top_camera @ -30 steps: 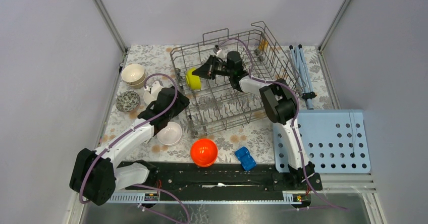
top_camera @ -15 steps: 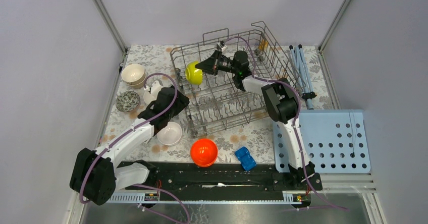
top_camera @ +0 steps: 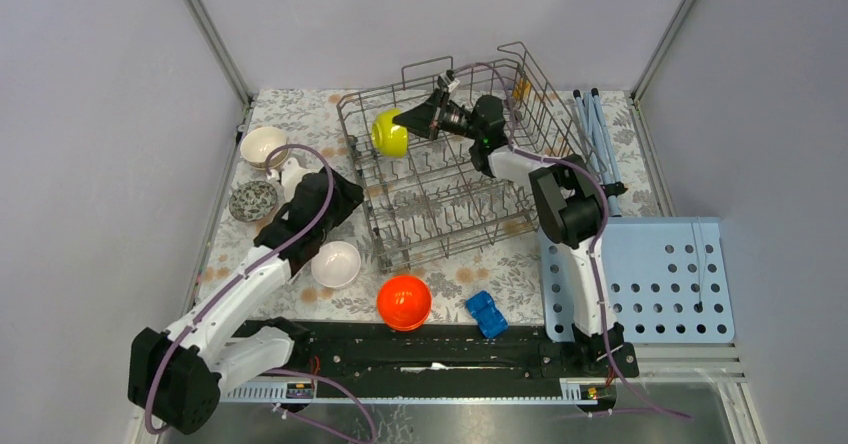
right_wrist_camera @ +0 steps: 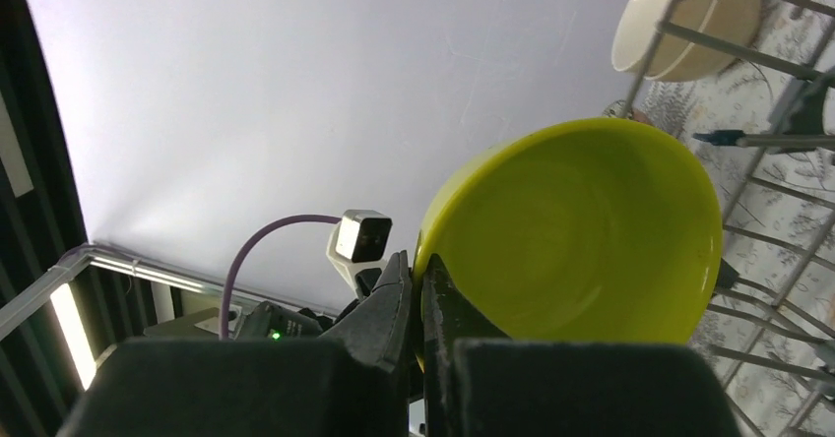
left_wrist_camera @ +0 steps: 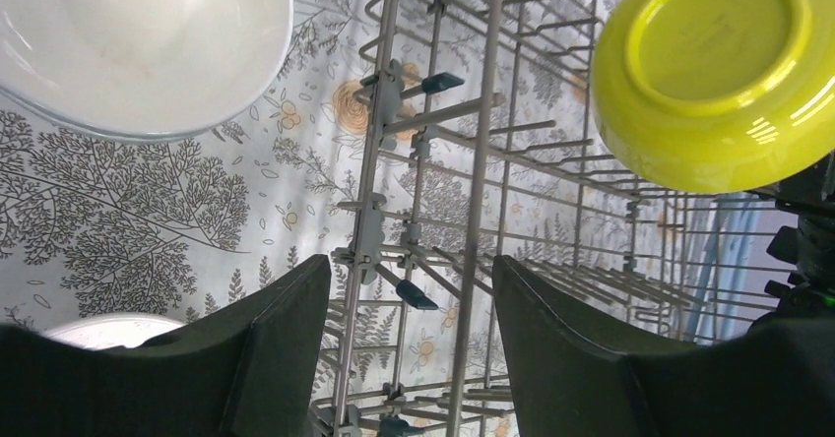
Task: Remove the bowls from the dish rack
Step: Pick up the bowl from the dish rack, then place the bowl at the center of the board.
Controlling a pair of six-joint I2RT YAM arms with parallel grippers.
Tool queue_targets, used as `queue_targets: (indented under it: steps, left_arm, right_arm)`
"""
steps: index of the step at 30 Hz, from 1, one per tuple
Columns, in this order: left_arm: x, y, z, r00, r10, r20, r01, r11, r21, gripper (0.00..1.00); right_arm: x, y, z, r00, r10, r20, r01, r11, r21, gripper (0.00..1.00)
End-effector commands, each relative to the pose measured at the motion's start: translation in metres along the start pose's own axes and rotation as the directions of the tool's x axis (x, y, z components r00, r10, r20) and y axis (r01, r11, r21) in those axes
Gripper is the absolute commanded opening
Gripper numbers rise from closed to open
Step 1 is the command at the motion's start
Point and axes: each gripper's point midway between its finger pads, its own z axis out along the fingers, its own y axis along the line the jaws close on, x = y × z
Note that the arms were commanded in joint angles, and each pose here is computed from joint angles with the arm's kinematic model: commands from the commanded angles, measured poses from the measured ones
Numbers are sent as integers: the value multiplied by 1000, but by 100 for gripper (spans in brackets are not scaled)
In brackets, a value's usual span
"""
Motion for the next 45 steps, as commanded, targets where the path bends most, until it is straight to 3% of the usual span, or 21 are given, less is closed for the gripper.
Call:
queue_targets:
  steps: [1, 9, 11, 15, 16, 19, 20, 24, 30, 33, 36, 39, 41, 43, 45]
  left_arm:
    - [-32, -20, -22, 997, -28, 76, 24, 998, 54, 66]
    - [-60, -39, -62, 991, -30, 131, 11, 989, 145, 70]
    - [-68, -43, -74, 989, -16, 147, -8, 987, 162, 75]
    - [-82, -44, -96, 983, 0, 181, -32, 985, 172, 98]
    - [-86, -43, -102, 982, -4, 191, -29, 985, 169, 99]
    - [-99, -34, -112, 971, -11, 240, -22, 991, 131, 99]
    - [-102, -32, -114, 968, 1, 253, -32, 993, 118, 99]
    - [-108, -39, -121, 962, 86, 258, -120, 986, 119, 99]
    - [-103, -66, -128, 954, 190, 234, -244, 942, 229, 99]
    - [-107, -89, -148, 943, 185, 278, -282, 888, 364, 99]
    - [-93, -109, -181, 931, 149, 334, -329, 739, 587, 99]
    - [-58, -113, -187, 947, 202, 251, -321, 639, 699, 99]
    - [-37, -111, -181, 937, 311, 162, -330, 627, 705, 99]
    - [-20, -104, -173, 907, 412, 91, -354, 626, 694, 99]
    - [-19, -99, -172, 872, 480, 98, -412, 611, 676, 99]
  right_arm:
    - [-8, 101, -10, 980, -194, 37, 198, 970, -143, 0]
    - [6, 153, -21, 925, -379, 31, 380, 924, -40, 0]
    - [11, 164, -28, 909, -416, 28, 416, 909, 10, 0]
    - [33, 205, -47, 827, -560, 43, 556, 827, 79, 0]
    - [45, 208, -51, 814, -580, 23, 575, 810, 114, 0]
    - [89, 225, -65, 707, -706, -42, 699, 690, 190, 0]
    - [100, 228, -70, 646, -761, -62, 751, 619, 230, 0]
    - [149, 232, -99, 556, -817, -155, 816, 500, 292, 0]
    - [201, 225, -142, 450, -851, -269, 875, 360, 324, 0]
    - [232, 208, -159, 390, -858, -334, 903, 283, 324, 0]
    - [251, 178, -171, 305, -828, -471, 928, 147, 342, 0]
    - [260, 158, -180, 219, -799, -560, 938, 15, 346, 0]
    - [261, 149, -186, 171, -789, -591, 935, -60, 350, 0]
    - [267, 135, -192, 67, -758, -649, 940, -170, 295, 0]
    - [279, 122, -196, -53, -711, -701, 937, -278, 212, 0]
